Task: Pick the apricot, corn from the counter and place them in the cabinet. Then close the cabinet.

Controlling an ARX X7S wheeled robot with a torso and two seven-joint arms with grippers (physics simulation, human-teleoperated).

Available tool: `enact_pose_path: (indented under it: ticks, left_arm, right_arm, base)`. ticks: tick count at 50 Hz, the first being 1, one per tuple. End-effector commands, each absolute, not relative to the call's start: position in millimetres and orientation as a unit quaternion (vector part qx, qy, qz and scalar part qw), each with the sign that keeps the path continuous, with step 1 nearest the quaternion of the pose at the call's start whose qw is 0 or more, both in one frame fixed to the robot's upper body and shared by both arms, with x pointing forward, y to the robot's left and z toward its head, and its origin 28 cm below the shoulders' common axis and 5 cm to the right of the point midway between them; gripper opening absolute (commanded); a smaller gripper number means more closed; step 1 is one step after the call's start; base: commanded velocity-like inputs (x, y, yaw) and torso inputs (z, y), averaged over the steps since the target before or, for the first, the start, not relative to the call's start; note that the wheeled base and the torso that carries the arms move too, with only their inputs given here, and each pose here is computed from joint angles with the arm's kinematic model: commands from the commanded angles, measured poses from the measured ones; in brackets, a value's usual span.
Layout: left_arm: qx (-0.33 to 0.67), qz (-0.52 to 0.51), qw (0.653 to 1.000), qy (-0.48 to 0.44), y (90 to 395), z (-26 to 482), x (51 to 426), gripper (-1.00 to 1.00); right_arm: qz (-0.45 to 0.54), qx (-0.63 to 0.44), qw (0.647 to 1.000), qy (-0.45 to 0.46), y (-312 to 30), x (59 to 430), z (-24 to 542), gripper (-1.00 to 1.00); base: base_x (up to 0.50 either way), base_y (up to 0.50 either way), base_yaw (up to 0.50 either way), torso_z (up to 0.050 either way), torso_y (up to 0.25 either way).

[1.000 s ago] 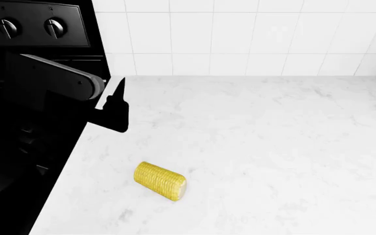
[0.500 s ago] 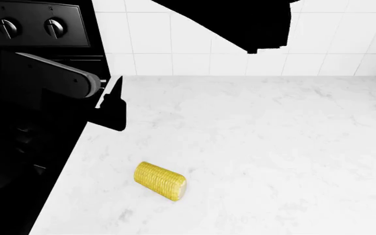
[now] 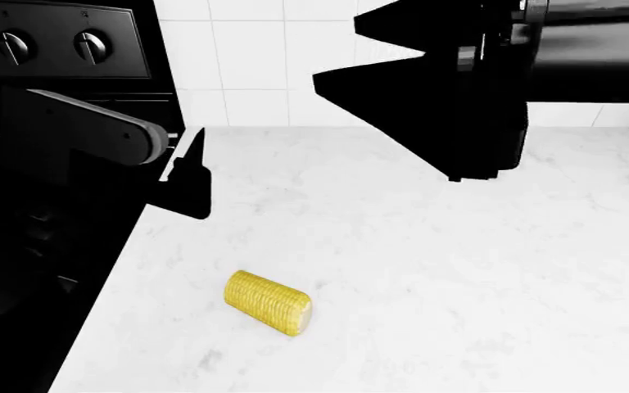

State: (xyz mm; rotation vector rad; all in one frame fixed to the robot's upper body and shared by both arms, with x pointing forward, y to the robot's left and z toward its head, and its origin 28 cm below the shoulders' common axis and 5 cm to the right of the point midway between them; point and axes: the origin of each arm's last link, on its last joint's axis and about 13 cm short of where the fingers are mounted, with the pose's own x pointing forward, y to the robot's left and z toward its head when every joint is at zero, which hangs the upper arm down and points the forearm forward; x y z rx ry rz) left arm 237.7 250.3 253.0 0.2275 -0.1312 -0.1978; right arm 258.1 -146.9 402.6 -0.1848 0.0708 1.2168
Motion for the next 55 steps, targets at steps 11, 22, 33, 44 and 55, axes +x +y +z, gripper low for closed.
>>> enact_pose_path:
  ticks: [11, 22, 33, 44, 55]
  left_arm:
    - [0.111, -0.099, 0.987, -0.066, 250.0, 251.9, 238.1, 1.0]
    - [0.111, -0.101, 0.987, -0.064, 249.6, 250.7, 238.7, 1.0]
    - [0.109, -0.101, 0.987, -0.063, 250.0, 249.3, 238.9, 1.0]
    - [0.108, -0.101, 0.987, -0.062, 250.3, 246.5, 240.0, 1.0]
    - [0.108, -0.101, 0.987, -0.062, 249.9, 246.7, 239.0, 1.0]
  right_arm:
    - [0.534, -0.11, 0.822, 0.166, -152.2, 270.2, 339.8, 1.0]
    - [0.543, -0.13, 0.811, 0.176, -140.4, 266.0, 328.5, 1.0]
    - [0.538, -0.148, 0.812, 0.17, -130.8, 263.6, 321.2, 1.0]
    - [0.535, -0.158, 0.811, 0.177, -116.5, 270.1, 297.7, 1.0]
    - [0.539, -0.155, 0.81, 0.171, -103.2, 272.9, 287.3, 1.0]
  base:
    - [0.0, 0.0, 0.0, 0.0, 0.0]
    - [0.0, 0.0, 0.0, 0.0, 0.0]
    - [0.0, 0.0, 0.0, 0.0, 0.0]
    - [0.0, 0.0, 0.0, 0.0, 0.0]
    - [0.0, 0.0, 0.0, 0.0, 0.0]
